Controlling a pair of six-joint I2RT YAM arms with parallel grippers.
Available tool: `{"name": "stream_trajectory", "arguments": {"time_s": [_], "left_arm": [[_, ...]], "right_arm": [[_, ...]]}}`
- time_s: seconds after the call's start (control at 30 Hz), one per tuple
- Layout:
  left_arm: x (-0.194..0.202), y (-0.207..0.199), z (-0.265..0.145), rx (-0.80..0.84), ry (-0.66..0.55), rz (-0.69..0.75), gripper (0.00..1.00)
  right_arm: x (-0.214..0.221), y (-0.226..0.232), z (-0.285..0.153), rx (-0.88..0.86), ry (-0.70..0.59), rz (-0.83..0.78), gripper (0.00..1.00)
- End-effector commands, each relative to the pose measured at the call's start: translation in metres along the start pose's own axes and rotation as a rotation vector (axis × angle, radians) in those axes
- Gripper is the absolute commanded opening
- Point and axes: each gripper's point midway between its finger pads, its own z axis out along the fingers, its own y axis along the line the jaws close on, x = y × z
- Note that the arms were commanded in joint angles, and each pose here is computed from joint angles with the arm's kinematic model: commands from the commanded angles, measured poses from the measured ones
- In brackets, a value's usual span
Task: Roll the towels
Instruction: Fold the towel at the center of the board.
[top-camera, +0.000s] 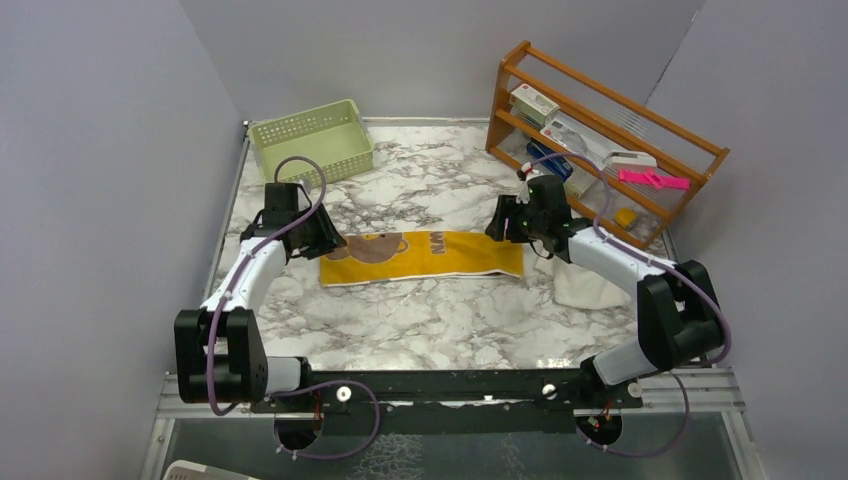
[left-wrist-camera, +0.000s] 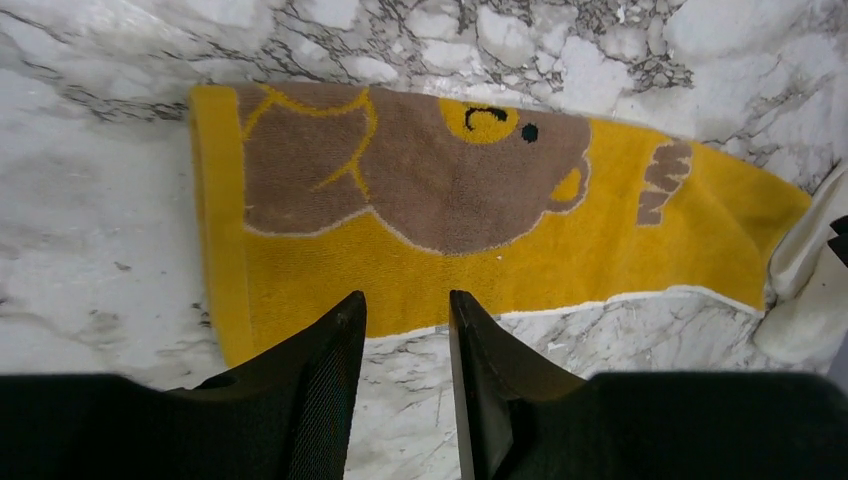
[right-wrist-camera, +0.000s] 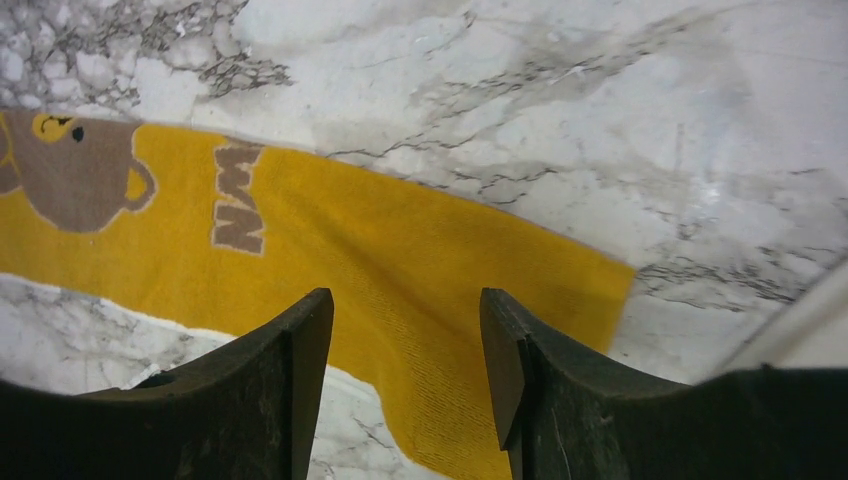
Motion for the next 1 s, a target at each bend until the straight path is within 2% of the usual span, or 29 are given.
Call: {"name": "stream_trajectory", "arguments": {"time_s": [0.0, 0.07, 0.13, 0.37, 0.5, 0.67, 0.87, 0.97], "left_arm": [[-0.001, -0.025, 0.019, 0.107, 0.012, -0.034, 0.37], [0.005, -0.024, 0.025, 0.096, 0.028, -0.046, 0.37], [0.016, -0.016, 0.03, 0.065, 0.044, -0.085, 0.41], [0.061, 0.021, 0.047, -0.055, 0.054, -0.208, 0.42], [0.076, 0.04, 0.06, -0.114, 0.061, -0.262, 0.45], [0.081, 0.065, 0.073, -0.229, 0.077, -0.252, 0.45], [0.058, 0.073, 0.065, -0.285, 0.025, -0.219, 0.45], [0.039, 0.067, 0.055, -0.247, 0.0, -0.188, 0.46]], "right_arm": [[-0.009, 0.037, 0.004, -0.173, 0.021, 0.0, 0.56], [-0.003, 0.032, 0.004, -0.152, 0.033, 0.007, 0.56], [0.01, 0.025, 0.008, -0.128, 0.058, 0.026, 0.56], [0.08, -0.004, 0.028, -0.077, 0.188, 0.125, 0.56], [0.083, -0.021, 0.033, -0.055, 0.188, 0.168, 0.57], [0.071, -0.034, 0.034, -0.016, 0.175, 0.158, 0.58], [0.062, -0.064, 0.035, 0.049, 0.156, 0.211, 0.6], [0.054, -0.065, 0.036, 0.047, 0.146, 0.209, 0.6]]}}
